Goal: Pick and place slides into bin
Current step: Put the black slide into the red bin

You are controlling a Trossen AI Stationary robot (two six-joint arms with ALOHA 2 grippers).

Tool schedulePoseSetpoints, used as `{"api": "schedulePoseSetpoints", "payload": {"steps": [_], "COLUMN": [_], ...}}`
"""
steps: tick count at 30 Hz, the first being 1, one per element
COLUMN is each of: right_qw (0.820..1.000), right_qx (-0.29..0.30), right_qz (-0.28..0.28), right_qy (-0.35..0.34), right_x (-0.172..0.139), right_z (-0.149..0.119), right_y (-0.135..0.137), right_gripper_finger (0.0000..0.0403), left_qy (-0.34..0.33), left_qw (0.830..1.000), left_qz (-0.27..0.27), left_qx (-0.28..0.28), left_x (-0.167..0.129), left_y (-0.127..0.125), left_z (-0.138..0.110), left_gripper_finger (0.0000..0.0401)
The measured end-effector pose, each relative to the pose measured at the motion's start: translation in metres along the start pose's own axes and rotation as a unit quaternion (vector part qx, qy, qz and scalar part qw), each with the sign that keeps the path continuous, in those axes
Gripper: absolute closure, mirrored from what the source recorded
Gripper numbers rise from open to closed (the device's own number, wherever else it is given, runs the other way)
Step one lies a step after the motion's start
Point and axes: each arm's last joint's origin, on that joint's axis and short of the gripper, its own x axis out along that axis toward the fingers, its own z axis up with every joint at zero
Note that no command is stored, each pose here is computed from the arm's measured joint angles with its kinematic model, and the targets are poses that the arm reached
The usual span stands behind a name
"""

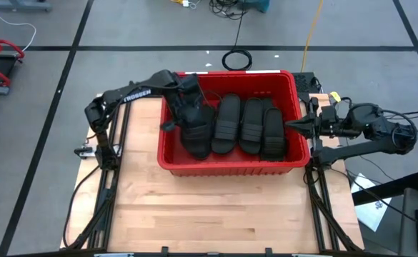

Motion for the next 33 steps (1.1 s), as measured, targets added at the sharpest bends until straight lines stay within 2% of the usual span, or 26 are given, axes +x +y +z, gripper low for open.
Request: {"api": "schedulePoseSetpoints", "payload": {"steps": [9,16,22,28,33], "right_qw": [1.000,0.999,0.999,0.999,0.999], "right_qx": [0.020,0.040,0.041,0.041,0.042], "right_qz": [-0.013,-0.012,-0.012,-0.011,-0.011], "right_qy": [-0.002,-0.005,-0.009,-0.014,-0.015], "right_x": [0.000,0.000,0.000,0.000,0.000], "right_z": [0.000,0.001,0.002,0.003,0.003], "right_y": [-0.001,-0.001,-0.001,0.000,0.000], "right_gripper_finger": [0.0403,0.0403,0.0403,0.0403,0.0403], "left_qy": [-0.038,-0.002,0.004,-0.001,0.020], "left_qw": [0.998,0.999,0.997,0.994,0.992], "left_qz": [0.022,0.003,-0.010,0.025,0.047], "left_qx": [0.049,0.046,0.076,0.105,0.114], "left_x": [0.011,0.035,0.044,0.045,0.046], "left_y": [0.012,0.033,0.039,0.047,0.051], "left_z": [-0.006,-0.021,-0.026,-0.023,-0.023], "left_gripper_finger": [0.0401,0.0401,0.0401,0.0400,0.0392]}}
